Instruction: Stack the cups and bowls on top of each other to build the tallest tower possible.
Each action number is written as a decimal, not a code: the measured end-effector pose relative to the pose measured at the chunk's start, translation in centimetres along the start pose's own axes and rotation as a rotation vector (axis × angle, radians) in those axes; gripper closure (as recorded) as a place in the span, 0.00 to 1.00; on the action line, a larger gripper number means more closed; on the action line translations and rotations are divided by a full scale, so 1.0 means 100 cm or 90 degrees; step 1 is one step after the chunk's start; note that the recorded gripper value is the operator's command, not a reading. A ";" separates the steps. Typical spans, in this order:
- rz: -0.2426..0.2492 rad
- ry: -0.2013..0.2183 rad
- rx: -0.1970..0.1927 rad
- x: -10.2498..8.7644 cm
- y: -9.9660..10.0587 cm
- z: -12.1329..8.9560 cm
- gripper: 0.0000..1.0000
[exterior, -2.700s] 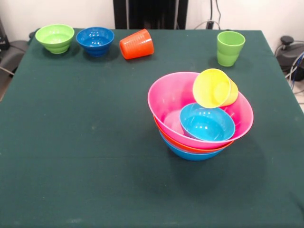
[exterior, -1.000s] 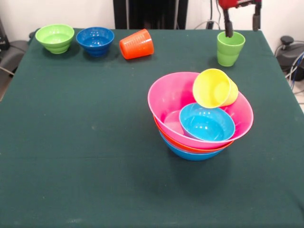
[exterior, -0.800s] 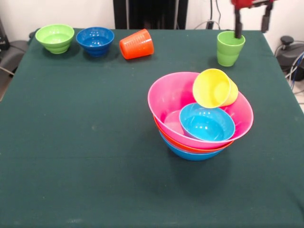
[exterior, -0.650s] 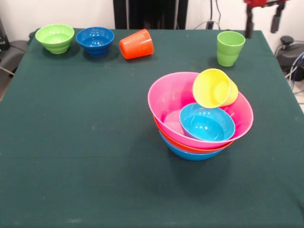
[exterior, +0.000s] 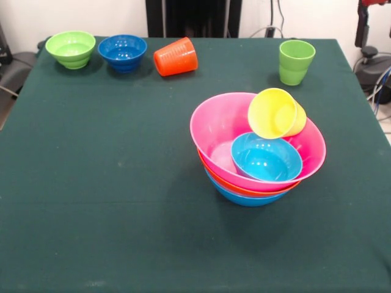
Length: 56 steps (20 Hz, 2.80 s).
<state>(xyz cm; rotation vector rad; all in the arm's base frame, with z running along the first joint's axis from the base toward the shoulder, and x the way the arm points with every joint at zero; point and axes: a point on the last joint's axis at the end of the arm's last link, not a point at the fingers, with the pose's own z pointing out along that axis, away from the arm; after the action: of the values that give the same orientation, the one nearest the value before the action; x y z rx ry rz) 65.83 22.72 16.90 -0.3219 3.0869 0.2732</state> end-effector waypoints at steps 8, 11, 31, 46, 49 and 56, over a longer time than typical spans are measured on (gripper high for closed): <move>0.064 0.005 -0.038 0.001 -0.052 0.009 0.00; 0.070 0.009 -0.037 0.006 -0.060 0.009 0.00; 0.019 0.054 0.076 0.078 -0.022 -0.005 0.00; 0.164 0.011 0.217 0.110 -0.011 -0.032 0.00; 0.201 0.009 0.235 0.117 -0.013 -0.030 0.00; 0.302 0.003 0.262 0.133 -0.024 -0.017 0.00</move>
<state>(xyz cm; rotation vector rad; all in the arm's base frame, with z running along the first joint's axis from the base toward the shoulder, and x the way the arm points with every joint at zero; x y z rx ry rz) 53.33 17.46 17.55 0.4234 3.0706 -0.3569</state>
